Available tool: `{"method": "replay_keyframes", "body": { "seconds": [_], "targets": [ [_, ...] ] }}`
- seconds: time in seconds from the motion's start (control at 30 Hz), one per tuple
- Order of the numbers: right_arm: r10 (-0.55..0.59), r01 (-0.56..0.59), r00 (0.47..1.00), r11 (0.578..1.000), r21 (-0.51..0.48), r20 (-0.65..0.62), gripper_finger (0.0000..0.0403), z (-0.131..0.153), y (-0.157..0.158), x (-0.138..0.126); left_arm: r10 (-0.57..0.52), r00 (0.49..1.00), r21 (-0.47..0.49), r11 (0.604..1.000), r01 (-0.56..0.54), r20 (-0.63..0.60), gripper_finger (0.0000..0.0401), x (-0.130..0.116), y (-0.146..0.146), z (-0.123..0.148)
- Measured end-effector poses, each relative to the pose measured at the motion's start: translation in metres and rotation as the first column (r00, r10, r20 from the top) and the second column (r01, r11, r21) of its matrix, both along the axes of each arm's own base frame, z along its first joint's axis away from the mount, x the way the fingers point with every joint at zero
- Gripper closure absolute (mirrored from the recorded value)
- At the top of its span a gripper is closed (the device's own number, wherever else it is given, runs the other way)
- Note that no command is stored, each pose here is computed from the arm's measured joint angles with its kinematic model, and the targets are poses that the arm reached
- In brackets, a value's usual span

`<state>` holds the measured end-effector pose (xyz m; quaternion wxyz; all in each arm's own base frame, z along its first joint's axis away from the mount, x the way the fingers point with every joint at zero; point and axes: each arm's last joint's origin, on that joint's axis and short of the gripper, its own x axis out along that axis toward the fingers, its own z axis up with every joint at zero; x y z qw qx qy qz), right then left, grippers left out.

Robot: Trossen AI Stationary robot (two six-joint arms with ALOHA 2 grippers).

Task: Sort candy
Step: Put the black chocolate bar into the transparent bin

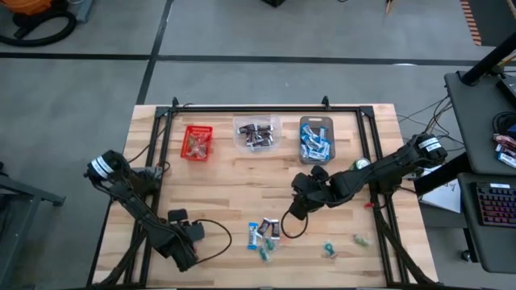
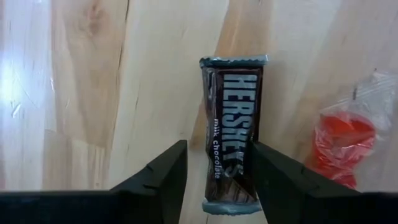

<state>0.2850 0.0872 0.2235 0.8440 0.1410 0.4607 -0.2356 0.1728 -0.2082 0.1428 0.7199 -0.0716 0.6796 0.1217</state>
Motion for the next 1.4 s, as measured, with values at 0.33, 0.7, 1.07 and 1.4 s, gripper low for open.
{"method": "replay_keyframes", "body": {
  "seconds": [0.33, 0.7, 1.07, 1.4],
  "targets": [
    [0.002, -0.002, 1.000, 1.000, 0.002, 0.010, 0.0220, -0.002, 0.000, 0.001, -0.031, 0.999, 0.012, 0.999, 0.031, 0.019, 0.0322, -0.001, 0.002, -0.004],
    [0.022, -0.022, 1.000, 1.000, -0.003, 0.009, 0.0220, -0.002, 0.003, 0.000, -0.057, 0.990, 0.039, 0.998, 0.052, 0.132, 0.0394, 0.002, 0.004, 0.010],
    [0.059, -0.059, 0.998, 0.998, 0.001, 0.036, 0.0220, -0.001, 0.015, -0.002, -0.037, 0.817, 0.155, 0.986, -0.065, 0.575, 0.0399, 0.014, 0.031, 0.067],
    [0.045, -0.038, 0.991, 0.998, -0.057, 0.124, 0.0220, 0.003, 0.019, 0.002, -0.165, 0.743, 0.443, 0.876, -0.193, 0.649, 0.0399, 0.069, 0.117, 0.103]
  ]
}}
